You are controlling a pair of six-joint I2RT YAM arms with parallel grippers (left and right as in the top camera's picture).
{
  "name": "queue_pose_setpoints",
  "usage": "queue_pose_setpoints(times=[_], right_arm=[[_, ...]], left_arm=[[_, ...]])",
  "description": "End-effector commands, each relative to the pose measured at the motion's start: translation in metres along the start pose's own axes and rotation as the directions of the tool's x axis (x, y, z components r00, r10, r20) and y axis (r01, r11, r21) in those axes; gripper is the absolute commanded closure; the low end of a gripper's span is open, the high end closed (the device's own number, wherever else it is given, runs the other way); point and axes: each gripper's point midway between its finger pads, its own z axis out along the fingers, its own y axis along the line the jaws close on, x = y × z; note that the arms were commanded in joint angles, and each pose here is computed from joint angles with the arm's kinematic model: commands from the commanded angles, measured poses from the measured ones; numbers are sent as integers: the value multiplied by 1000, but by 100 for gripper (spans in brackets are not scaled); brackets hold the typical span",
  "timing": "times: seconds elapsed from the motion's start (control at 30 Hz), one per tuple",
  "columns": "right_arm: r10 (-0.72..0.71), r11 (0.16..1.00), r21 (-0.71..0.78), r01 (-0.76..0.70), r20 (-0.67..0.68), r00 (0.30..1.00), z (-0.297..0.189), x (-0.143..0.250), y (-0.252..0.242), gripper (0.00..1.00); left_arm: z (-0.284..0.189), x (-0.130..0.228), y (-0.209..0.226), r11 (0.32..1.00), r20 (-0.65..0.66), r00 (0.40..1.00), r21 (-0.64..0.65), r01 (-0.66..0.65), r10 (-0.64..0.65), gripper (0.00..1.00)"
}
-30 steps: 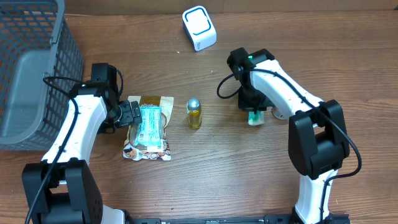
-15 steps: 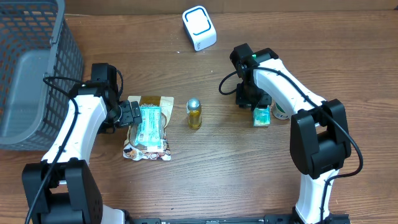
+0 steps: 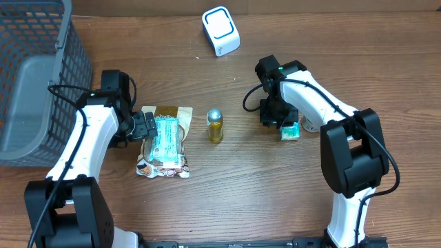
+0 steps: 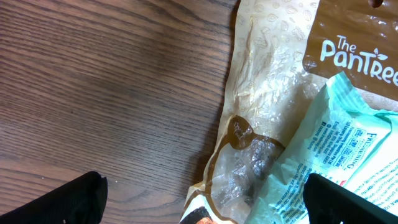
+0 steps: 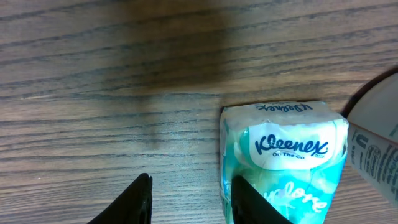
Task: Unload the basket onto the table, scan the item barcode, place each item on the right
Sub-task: 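Open the right gripper, release the pack, and raise it, then move the right gripper left over the Vim bottle and lower it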
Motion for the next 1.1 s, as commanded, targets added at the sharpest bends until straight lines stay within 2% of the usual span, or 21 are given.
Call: queue_pose_setpoints(times=[0.0, 0.2, 0.33, 0.63, 0.73, 0.93, 1.07], right_arm=[[-17, 999, 36, 16, 17, 1000, 0, -2, -6, 63], [-16, 1000, 20, 16, 25, 1000, -14, -6, -3, 62], [-24, 999, -22, 25, 44, 999, -41, -12, 7, 62], [-53, 938, -333, 91, 123, 991, -122, -11, 62, 60], [-61, 904, -407, 130, 177, 982, -152, -6, 74, 55], [-52, 861, -462, 212, 336, 941, -218, 4, 85, 53], [-70, 851, -463, 247, 367, 928, -229, 18, 103, 49]], left_arm=[[-2, -3, -4, 1000, 7, 1000, 10, -15, 15, 0], [-2, -3, -4, 1000, 7, 1000, 10, -15, 15, 0], [-2, -3, -4, 1000, 7, 1000, 10, -15, 15, 0], [-2, -3, -4, 1000, 7, 1000, 10, -15, 15, 0], [-2, -3, -4, 1000, 7, 1000, 10, -15, 15, 1], [-2, -3, -4, 1000, 7, 1000, 10, -15, 15, 0], [-2, -3, -4, 1000, 7, 1000, 10, -15, 15, 1]])
